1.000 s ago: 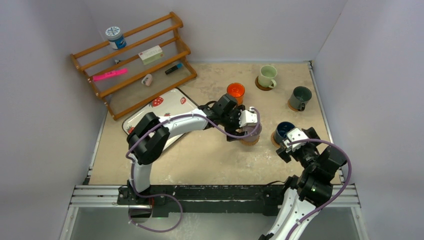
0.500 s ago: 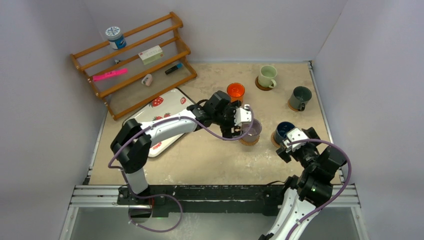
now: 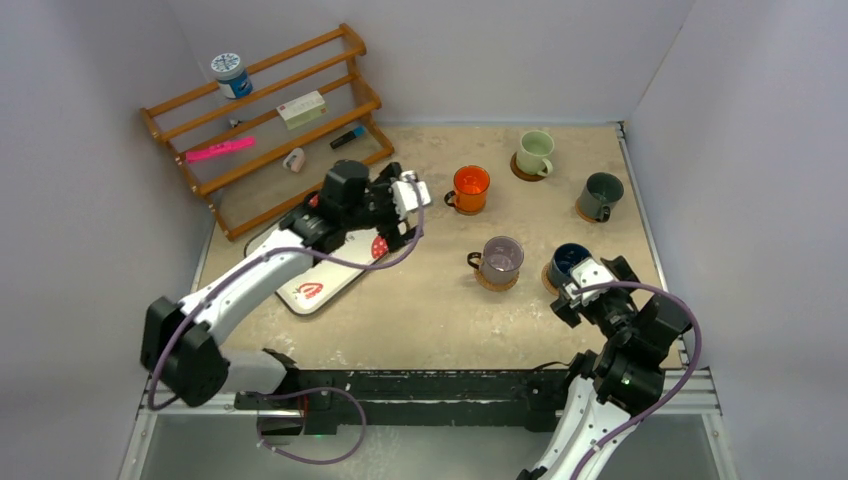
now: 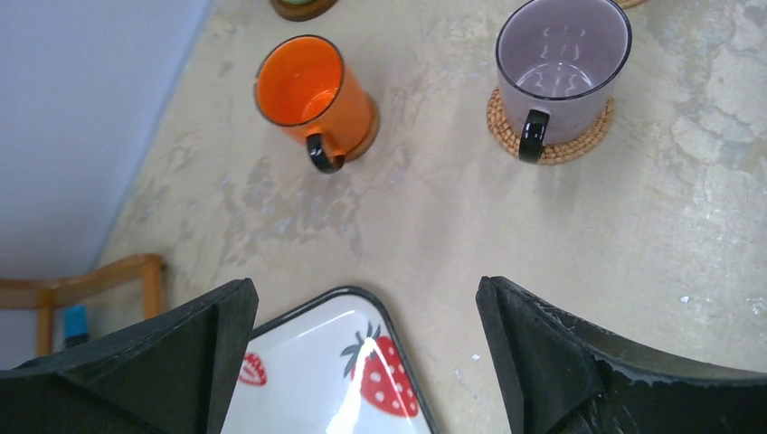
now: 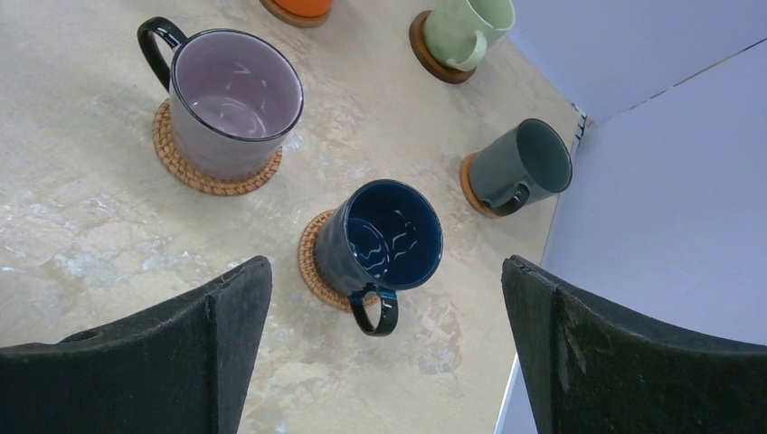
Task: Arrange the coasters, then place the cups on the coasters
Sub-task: Place the cup on the coaster, then reset both arms
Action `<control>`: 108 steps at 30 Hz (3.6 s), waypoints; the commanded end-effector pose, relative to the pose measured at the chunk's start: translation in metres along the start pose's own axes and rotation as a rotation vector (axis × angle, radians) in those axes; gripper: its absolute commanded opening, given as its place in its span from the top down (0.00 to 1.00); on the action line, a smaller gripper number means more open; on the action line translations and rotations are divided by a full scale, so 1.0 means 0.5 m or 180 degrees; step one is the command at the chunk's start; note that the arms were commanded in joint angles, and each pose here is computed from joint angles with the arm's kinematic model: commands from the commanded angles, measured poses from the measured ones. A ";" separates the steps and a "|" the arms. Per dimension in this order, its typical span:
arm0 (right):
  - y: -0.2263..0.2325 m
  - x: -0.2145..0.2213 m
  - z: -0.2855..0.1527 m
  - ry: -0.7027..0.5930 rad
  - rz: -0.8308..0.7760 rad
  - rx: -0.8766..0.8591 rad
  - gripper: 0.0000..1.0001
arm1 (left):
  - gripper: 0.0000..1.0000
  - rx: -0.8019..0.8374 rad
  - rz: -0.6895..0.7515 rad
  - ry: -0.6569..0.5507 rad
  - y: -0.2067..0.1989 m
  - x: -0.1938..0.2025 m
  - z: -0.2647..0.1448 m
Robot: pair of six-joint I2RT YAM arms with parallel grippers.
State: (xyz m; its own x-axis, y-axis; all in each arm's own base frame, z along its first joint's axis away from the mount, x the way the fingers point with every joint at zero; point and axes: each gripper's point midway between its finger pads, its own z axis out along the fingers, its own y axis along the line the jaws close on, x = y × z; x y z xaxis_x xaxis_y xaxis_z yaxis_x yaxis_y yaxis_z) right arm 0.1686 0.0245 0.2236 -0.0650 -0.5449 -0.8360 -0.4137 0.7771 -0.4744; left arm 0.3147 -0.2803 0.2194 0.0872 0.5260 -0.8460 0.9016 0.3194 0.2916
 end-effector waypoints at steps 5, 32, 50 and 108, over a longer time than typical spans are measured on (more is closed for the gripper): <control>0.013 -0.007 0.000 -0.0077 -0.0039 -0.0080 0.01 | 0.00 -0.0830 -0.0070 -0.0163 0.059 0.029 -0.140; -0.059 0.006 0.037 0.0098 0.0734 -0.0005 0.01 | 0.00 -0.2134 -0.1321 -0.0099 0.209 0.343 -0.445; -0.104 -0.014 0.197 0.0743 0.1140 -0.0071 0.01 | 0.00 -0.2375 -0.1234 0.0491 0.240 0.298 -0.336; 0.058 -0.206 -0.073 -0.1503 0.0827 -0.0424 0.01 | 0.00 -0.1284 0.0291 -0.0764 -0.103 0.067 -0.412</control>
State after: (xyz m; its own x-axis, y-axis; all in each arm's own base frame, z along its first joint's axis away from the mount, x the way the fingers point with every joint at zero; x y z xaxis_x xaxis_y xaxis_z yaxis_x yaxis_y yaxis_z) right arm 0.1338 0.0934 0.2940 0.1966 -0.1427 -0.9701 -0.5626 0.7939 -0.2308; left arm 0.1877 -0.1108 0.2724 0.2769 0.3810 -0.8822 0.6226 0.6282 0.4667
